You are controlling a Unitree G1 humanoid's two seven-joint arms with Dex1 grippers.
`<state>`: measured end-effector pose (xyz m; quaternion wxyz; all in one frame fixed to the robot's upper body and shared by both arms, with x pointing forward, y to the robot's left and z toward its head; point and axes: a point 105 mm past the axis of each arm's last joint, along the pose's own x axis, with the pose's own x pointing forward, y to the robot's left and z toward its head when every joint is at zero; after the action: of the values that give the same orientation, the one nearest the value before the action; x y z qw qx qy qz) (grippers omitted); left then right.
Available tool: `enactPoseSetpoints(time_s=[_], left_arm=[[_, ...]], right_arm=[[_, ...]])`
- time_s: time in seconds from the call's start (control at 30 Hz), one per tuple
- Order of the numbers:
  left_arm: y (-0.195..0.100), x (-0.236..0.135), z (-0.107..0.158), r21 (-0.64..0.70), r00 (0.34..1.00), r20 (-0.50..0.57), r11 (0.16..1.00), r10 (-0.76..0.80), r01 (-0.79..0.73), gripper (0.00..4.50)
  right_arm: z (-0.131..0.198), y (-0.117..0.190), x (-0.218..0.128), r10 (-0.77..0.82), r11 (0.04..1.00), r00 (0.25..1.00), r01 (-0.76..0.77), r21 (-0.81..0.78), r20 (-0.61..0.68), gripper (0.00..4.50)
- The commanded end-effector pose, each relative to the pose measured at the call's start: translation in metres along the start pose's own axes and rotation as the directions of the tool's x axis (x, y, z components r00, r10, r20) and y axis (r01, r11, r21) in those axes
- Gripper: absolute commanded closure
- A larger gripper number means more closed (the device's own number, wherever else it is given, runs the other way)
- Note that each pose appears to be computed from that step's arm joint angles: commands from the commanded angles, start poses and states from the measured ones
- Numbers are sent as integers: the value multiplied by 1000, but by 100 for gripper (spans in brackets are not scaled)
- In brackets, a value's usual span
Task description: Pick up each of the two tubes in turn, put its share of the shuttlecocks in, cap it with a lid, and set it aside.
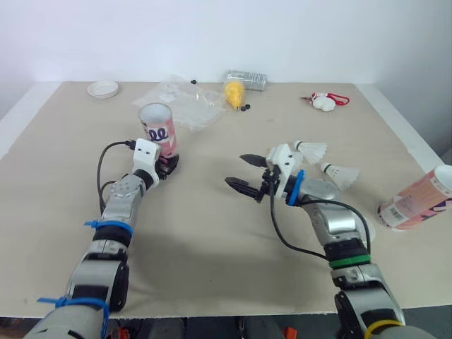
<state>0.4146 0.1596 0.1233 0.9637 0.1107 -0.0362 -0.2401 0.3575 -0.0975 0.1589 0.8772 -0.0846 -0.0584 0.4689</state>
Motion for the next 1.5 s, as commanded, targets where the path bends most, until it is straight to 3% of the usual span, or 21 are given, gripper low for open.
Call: enactPoseSetpoints(time_s=[0.03, 0.2, 0.33, 0.43, 0.57, 0.73, 0.83, 1.5], left_arm=[[-30, -16, 36, 153, 974, 84, 968, -211, 196, 145], [-70, -46, 45, 226, 879, 37, 861, -475, 455, 145], [-92, -57, 54, 260, 767, -22, 737, -642, 624, 145], [-108, -63, 51, 299, 634, -130, 580, -762, 758, 145], [-116, -67, 41, 289, 505, -272, 431, -819, 855, 145], [-119, -72, 35, 234, 383, -406, 310, -830, 921, 145], [-118, -70, 32, 217, 360, -451, 291, -817, 932, 145], [-119, -60, 43, 253, 417, -433, 336, -800, 907, 145]], right_arm=[[21, -1, -18, -76, 997, 996, 78, -26, 45, 0], [23, 11, -42, -192, 981, 981, 192, 24, 15, 0], [28, 15, -54, -269, 962, 963, 269, 49, -3, 0], [26, 13, -61, -342, 937, 939, 343, 62, -29, 0], [18, 8, -64, -399, 912, 915, 403, 73, -58, 0], [14, 7, -63, -412, 905, 909, 416, 94, -54, 0], [8, 4, -63, -417, 902, 906, 422, 90, -68, 0], [-18, -67, -34, -584, 794, 800, 598, 107, -141, 0]])
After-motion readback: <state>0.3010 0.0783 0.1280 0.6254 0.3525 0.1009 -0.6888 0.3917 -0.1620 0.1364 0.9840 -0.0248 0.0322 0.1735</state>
